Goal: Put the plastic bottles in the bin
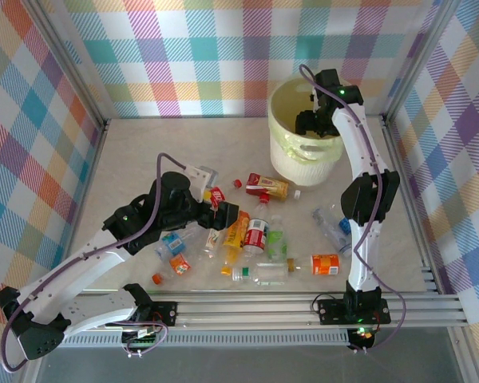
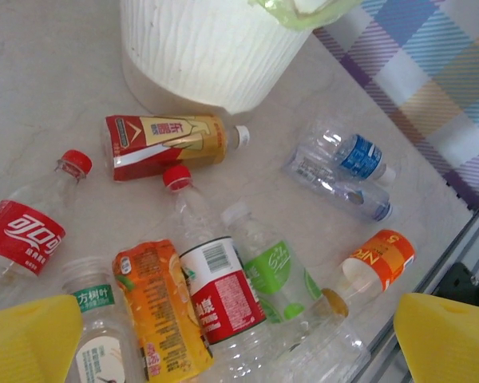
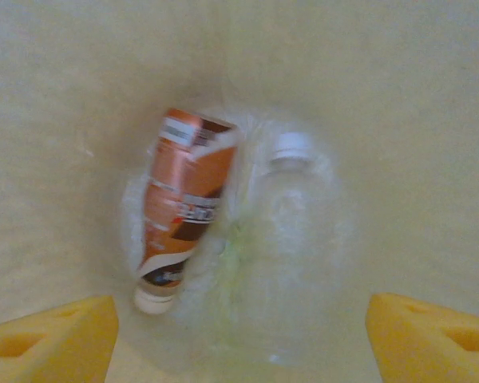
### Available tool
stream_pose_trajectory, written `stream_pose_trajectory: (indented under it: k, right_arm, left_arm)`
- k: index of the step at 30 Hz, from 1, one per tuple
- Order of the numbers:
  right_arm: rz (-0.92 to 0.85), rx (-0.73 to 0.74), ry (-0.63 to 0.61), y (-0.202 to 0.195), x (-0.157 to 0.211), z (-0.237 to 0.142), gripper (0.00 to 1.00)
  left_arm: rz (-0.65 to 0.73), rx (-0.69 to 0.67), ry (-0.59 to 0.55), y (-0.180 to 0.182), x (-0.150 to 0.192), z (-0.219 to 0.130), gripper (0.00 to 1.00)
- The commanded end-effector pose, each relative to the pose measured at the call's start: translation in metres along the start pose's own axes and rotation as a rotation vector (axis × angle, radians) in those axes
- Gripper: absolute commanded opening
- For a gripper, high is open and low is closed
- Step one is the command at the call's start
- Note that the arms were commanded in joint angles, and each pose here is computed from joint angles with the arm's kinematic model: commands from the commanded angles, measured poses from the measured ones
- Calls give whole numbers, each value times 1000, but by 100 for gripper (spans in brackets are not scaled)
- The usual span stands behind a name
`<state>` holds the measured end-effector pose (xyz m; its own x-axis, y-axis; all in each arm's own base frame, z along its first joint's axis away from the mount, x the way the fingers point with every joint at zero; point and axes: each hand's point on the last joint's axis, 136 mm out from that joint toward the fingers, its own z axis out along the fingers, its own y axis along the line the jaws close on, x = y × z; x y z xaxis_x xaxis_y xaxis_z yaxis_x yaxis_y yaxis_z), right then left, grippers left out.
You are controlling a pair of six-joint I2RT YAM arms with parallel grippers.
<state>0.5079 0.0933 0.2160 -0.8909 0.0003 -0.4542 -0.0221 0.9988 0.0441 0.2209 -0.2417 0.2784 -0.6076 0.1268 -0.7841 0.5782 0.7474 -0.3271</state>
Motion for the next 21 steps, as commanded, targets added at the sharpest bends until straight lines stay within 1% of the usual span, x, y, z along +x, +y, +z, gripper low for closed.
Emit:
stream_pose_trajectory:
  k: [1,4,10,12,14,18,21]
  right_arm:
    - [-6,-26,-85,-1,-11,-45,84]
    - [-4,-34,-110,-1,-13,-58,85]
    - [0,-72,-196,3,-20,-92,88]
    - [0,-85,-234,4,-21,-107,92]
    - [0,-100,-270,5,-20,-121,99]
    - [5,-156,-331,10,-12,-146,100]
    - [66,-198,-401,11,-4,-170,100]
  left_arm:
    - [55,15,22,-7,1,-9,100]
    - [72,14,50,-6,6,-9,100]
    - [61,-2,94,-3,15,-6,100]
    - [44,-2,104,-2,18,-5,100]
    - [29,4,107,-3,20,-3,100]
    - [12,16,120,-5,22,0,100]
    - [19,60,108,-12,22,-1,100]
